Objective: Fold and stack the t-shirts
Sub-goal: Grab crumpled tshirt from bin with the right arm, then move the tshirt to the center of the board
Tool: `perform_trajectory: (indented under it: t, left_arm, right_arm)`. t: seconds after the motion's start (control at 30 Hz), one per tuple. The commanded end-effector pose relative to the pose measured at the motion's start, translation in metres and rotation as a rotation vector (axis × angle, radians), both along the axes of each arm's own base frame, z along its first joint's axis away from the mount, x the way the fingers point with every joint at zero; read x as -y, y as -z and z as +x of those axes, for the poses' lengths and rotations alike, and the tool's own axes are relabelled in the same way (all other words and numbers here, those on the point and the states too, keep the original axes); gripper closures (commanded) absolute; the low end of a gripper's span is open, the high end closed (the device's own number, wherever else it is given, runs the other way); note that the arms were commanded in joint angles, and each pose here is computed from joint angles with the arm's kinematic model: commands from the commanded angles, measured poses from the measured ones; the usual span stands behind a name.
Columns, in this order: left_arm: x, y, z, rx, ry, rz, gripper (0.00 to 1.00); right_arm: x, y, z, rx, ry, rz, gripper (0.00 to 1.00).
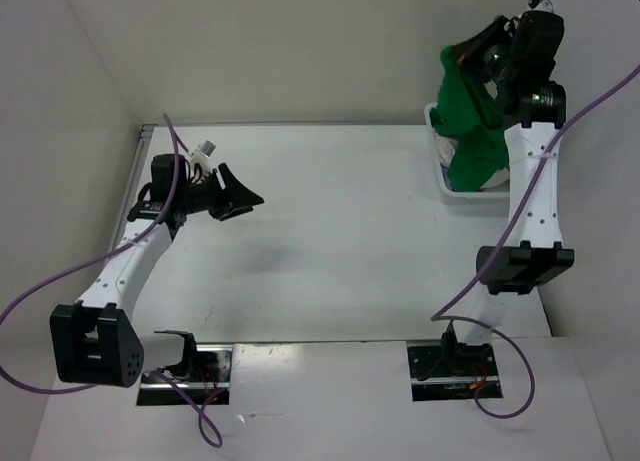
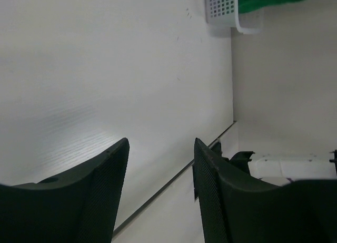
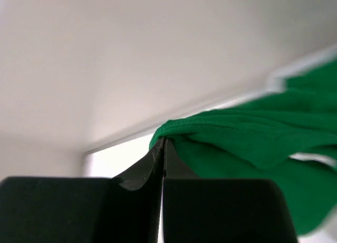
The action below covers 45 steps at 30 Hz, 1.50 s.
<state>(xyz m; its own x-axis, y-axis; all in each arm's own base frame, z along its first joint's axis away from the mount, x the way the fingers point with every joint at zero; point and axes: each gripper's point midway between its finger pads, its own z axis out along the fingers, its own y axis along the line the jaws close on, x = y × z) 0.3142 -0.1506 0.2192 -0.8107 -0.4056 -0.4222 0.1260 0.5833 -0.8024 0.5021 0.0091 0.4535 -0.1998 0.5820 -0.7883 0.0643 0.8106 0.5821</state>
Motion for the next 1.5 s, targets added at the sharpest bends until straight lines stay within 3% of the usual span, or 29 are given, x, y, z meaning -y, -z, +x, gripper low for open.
perform_trajectory:
  t: [0.0, 0.17, 0.27, 0.43, 0.5, 0.53, 0.6, 0.63, 0.7, 0.73, 0.8, 0.83, 0.93, 1.07, 1.2, 1.3, 1.4, 1.47]
  left_arm:
    - [-0.001, -0.026, 0.019, 0.075, -0.045, -0.01, 0.39]
    - [-0.012, -0.036, 0.03, 0.065, -0.125, -0.027, 0.37]
    - [-0.028, -0.046, 0.035, 0.088, -0.195, -0.035, 0.36]
    - [-0.055, -0.057, 0.042, 0.107, -0.287, -0.031, 0.35]
    - [-0.058, -0.058, 0.043, 0.099, -0.301, -0.039, 0.35]
    - [-0.058, -0.058, 0.043, 0.099, -0.301, -0.039, 0.35]
    - [-0.067, -0.06, 0.044, 0.109, -0.331, -0.034, 0.34]
    - [-0.067, -0.058, 0.043, 0.106, -0.327, -0.027, 0.34]
    - [-0.067, -0.051, 0.042, 0.096, -0.324, -0.02, 0.32]
    - [-0.068, -0.041, 0.041, 0.083, -0.326, -0.003, 0.32]
    - [-0.062, -0.034, 0.038, 0.087, -0.315, 0.04, 0.32]
    - [-0.058, -0.023, 0.034, 0.083, -0.295, 0.074, 0.34]
    - [-0.031, 0.014, 0.018, 0.007, -0.206, 0.156, 0.34]
    - [0.01, 0.062, -0.017, -0.064, -0.057, 0.308, 0.4]
    - [0.034, 0.078, -0.045, -0.069, 0.041, 0.424, 0.48]
    - [0.041, 0.121, -0.068, -0.172, 0.076, 0.514, 0.41]
    - [0.034, 0.155, -0.08, -0.304, -0.003, 0.51, 0.37]
    - [0.03, 0.155, -0.078, -0.288, -0.11, 0.449, 0.37]
  right_arm:
    - [-0.094, -0.15, -0.096, 0.372, -0.405, 0.174, 1.0]
    - [-0.125, -0.238, -0.177, 0.599, -0.604, 0.255, 1.0]
    - [-0.133, -0.263, -0.208, 0.678, -0.696, 0.293, 1.0]
    - [-0.133, -0.268, -0.211, 0.71, -0.703, 0.285, 1.0]
    - [-0.136, -0.239, -0.182, 0.608, -0.706, 0.287, 1.0]
    - [-0.14, -0.198, -0.147, 0.483, -0.711, 0.306, 1.0]
    - [-0.141, -0.17, -0.142, 0.429, -0.686, 0.301, 1.0]
    - [-0.138, -0.119, -0.122, 0.326, -0.636, 0.301, 1.0]
    - [-0.125, -0.067, -0.112, 0.225, -0.587, 0.29, 1.0]
    - [-0.105, 0.003, -0.096, 0.083, -0.517, 0.31, 1.0]
    - [-0.077, 0.05, -0.102, 0.02, -0.39, 0.301, 1.0]
    - [-0.065, 0.106, -0.101, -0.095, -0.343, 0.33, 1.0]
    - [-0.025, 0.182, -0.101, -0.255, -0.171, 0.316, 1.0]
    - [-0.006, 0.211, -0.101, -0.313, -0.071, 0.288, 1.0]
    - [0.006, 0.219, -0.1, -0.348, -0.012, 0.25, 1.0]
    - [0.009, 0.231, -0.1, -0.387, 0.011, 0.25, 0.95]
    - [0.009, 0.236, -0.104, -0.408, 0.005, 0.233, 0.67]
    - [0.017, 0.242, -0.118, -0.443, 0.047, 0.179, 0.5]
